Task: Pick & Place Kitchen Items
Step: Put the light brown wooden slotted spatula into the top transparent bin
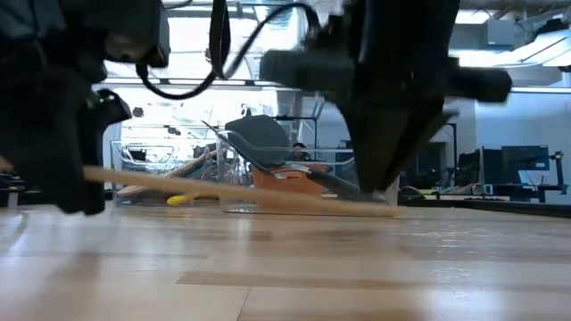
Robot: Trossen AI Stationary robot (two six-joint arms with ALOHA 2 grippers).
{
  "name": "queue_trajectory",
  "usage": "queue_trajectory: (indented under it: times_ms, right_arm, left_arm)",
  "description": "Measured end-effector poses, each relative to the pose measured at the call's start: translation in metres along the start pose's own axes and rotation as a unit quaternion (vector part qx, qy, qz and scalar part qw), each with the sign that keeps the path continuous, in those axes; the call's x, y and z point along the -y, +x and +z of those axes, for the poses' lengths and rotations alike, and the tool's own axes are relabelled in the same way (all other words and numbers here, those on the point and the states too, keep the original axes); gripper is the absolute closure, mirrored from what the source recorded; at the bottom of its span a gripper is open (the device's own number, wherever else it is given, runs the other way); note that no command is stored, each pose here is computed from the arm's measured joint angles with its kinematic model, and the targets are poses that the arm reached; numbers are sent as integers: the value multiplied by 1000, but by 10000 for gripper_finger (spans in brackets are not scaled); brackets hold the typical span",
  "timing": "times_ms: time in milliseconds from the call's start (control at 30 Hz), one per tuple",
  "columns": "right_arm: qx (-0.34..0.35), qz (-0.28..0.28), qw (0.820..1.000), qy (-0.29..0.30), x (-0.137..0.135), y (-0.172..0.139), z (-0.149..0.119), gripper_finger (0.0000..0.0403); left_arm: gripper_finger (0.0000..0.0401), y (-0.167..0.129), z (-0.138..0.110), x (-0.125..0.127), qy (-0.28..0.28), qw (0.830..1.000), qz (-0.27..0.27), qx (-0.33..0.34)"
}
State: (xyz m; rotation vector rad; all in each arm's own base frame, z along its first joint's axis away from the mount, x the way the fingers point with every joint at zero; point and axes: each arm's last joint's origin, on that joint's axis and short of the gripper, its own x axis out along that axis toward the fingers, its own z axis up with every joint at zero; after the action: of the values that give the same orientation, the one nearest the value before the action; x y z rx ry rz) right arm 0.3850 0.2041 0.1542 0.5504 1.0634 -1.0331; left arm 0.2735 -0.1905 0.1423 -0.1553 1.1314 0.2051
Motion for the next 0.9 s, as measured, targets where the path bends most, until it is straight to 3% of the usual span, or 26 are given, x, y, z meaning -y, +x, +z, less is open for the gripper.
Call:
queue_trajectory:
  times_ms: [200,333,433,667,767,900]
  right_arm:
    - [-26,-23,996,-82,4,-30,10,328]
    - [-25,-45,993,-104,12,-53,10,330]
    - [-23,-20,992,-125,15,-70,5,339]
    - [-2,45,994,-101,33,-117,-12,372]
    - [30,60,994,-84,41,-130,-25,396]
    - [83,82,991,-65,45,-139,-42,396]
  left_arm:
    - [339,-16,6,-3,15,1000,-7,25]
    - [339,-26,7,-8,18,999,5,34]
    - [339,-34,7,-13,23,999,24,34]
    - [340,-51,5,-26,32,996,68,40]
    - [340,-63,9,-32,37,993,84,74]
    - [340,-88,17,-45,30,986,99,129]
